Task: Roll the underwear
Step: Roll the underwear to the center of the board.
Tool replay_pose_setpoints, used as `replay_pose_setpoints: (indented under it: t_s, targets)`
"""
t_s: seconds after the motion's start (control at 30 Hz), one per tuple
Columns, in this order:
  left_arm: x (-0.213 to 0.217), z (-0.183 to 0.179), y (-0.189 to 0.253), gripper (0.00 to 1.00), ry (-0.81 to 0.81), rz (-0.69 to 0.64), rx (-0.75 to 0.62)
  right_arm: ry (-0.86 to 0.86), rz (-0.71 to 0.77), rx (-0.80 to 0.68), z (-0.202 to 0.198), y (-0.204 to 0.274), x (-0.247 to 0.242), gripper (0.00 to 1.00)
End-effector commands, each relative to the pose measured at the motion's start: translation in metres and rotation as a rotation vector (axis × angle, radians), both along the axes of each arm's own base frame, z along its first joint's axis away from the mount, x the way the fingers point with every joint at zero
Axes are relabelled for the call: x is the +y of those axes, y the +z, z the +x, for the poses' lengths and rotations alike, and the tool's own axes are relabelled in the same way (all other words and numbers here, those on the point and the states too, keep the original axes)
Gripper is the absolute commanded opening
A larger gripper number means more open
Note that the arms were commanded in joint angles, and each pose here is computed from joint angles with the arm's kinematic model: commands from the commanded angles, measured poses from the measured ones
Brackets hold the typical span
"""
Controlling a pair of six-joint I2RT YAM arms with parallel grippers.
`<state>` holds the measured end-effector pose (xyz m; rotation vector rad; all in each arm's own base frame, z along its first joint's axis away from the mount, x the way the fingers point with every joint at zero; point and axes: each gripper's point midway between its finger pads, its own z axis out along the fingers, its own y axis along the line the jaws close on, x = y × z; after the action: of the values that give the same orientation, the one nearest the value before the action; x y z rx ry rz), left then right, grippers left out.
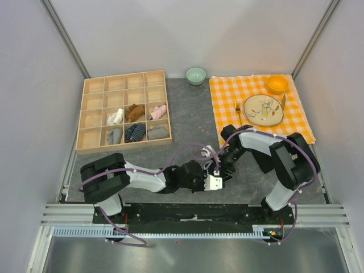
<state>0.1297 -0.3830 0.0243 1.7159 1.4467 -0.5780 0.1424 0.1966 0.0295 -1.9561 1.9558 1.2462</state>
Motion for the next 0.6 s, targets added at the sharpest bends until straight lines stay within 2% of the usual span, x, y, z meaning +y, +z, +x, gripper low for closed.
replay_pose_setpoints:
  t_s: [0.0, 0.4, 0.57]
  targets:
    - [0.019, -0.025, -0.024, 0.12, 0.008, 0.082, 0.339, -0.087, 0.057, -0.172, 0.033, 0.014, -0.007, 0.51]
    - [0.019, -0.022, -0.032, 0.17, 0.089, 0.132, 0.654, -0.426, 0.086, -0.307, 0.088, 0.041, -0.067, 0.54]
    - [0.022, -0.02, -0.039, 0.17, 0.113, 0.168, 0.795, -0.47, 0.142, -0.399, 0.09, 0.06, -0.081, 0.54]
